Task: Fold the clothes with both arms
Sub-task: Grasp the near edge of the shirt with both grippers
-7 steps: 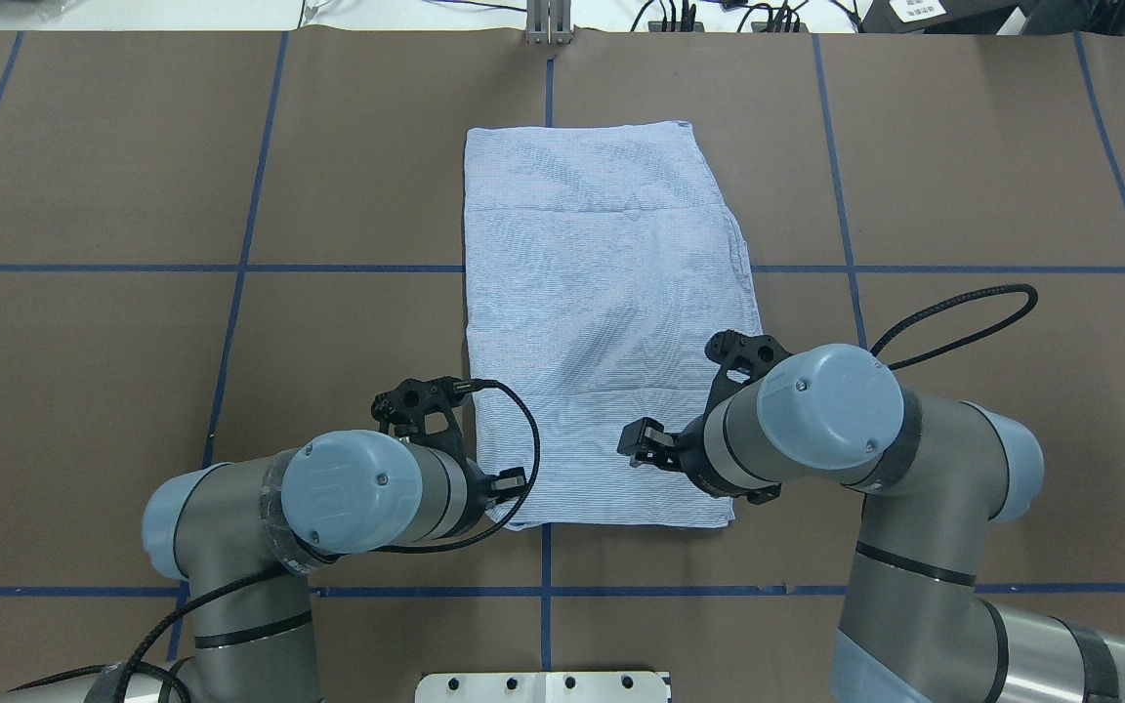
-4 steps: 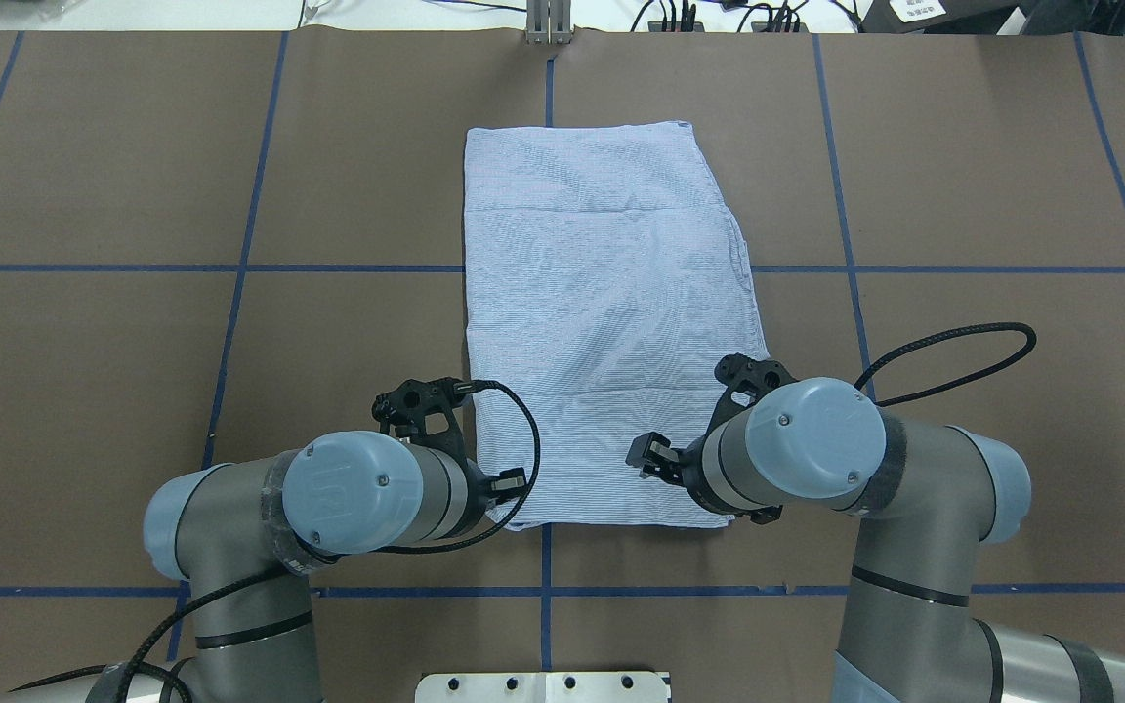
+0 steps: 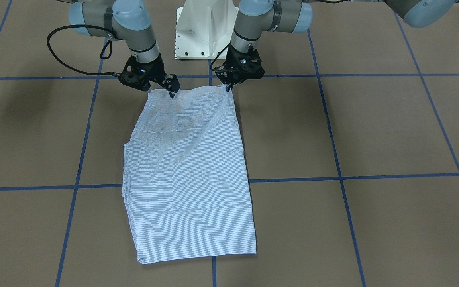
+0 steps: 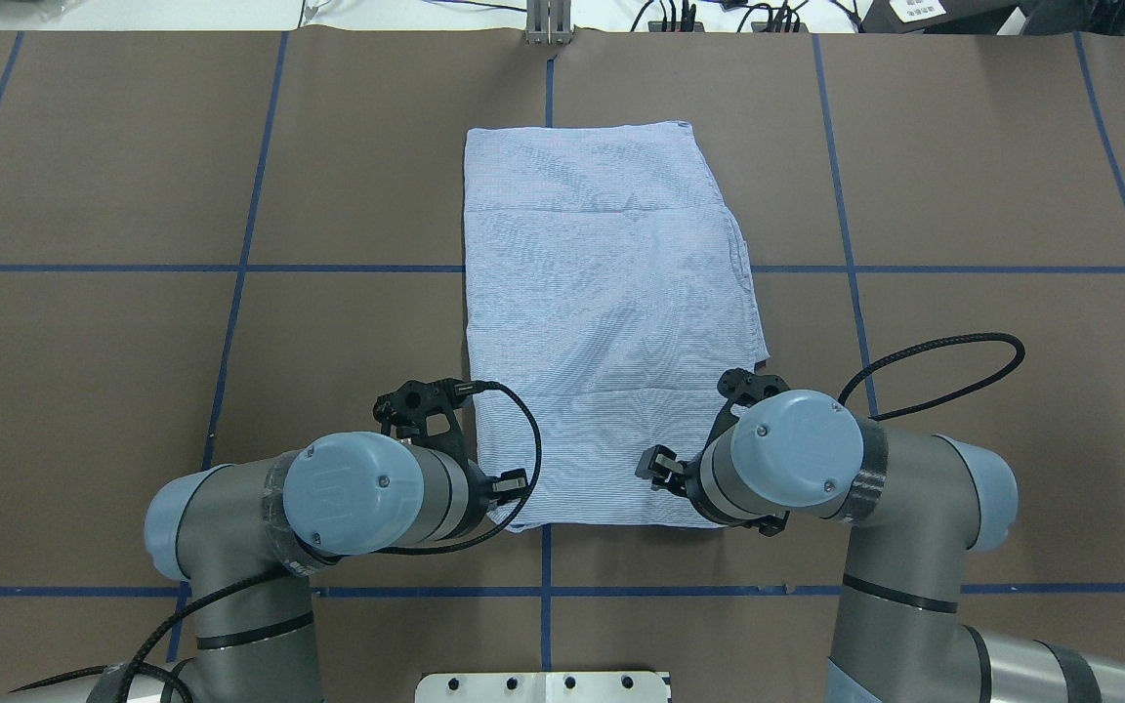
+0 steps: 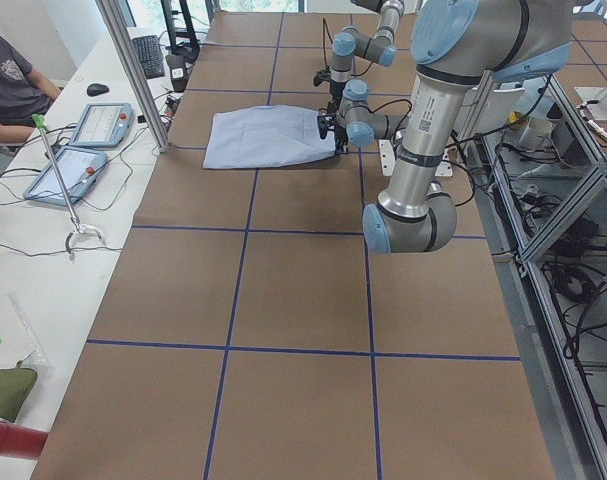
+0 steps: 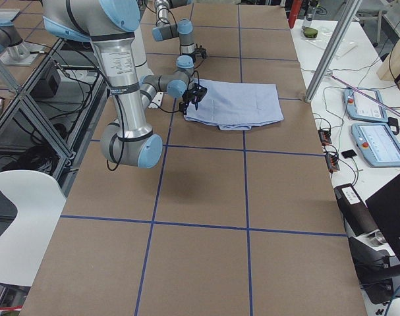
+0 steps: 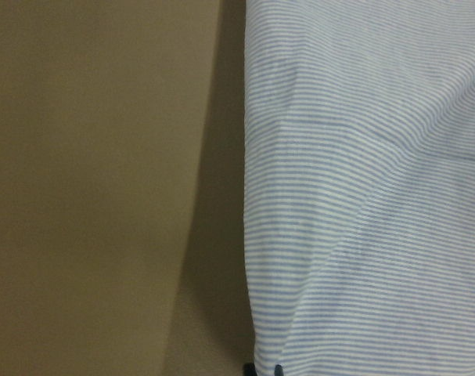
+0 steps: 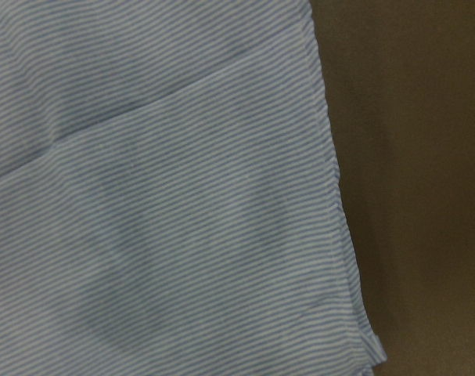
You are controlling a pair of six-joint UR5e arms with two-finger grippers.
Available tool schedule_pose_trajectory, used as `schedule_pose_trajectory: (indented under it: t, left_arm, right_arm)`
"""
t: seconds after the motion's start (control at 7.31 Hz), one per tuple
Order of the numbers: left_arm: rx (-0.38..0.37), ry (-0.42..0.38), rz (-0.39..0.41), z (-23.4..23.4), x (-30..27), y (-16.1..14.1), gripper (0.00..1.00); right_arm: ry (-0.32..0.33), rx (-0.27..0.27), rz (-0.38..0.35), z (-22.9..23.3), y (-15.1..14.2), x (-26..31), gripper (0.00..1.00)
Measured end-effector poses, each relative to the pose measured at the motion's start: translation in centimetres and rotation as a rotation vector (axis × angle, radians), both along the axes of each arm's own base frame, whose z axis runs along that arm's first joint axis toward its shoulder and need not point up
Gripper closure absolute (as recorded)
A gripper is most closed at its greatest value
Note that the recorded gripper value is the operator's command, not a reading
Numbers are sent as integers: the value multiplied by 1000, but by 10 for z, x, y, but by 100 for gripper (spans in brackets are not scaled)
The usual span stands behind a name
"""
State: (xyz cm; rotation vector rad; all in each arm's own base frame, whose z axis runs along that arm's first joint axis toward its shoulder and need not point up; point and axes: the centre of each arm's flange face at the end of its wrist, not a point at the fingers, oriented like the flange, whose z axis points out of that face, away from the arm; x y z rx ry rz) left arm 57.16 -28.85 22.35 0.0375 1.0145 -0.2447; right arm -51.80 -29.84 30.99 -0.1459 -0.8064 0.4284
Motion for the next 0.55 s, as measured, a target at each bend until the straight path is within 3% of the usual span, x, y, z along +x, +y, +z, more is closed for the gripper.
schedule_pose_trajectory:
  t: [0.55]
  left_arm:
    - [1, -2, 0, 2, 2, 0, 100]
  right_arm:
    - [21, -7, -15, 10, 7, -7, 0]
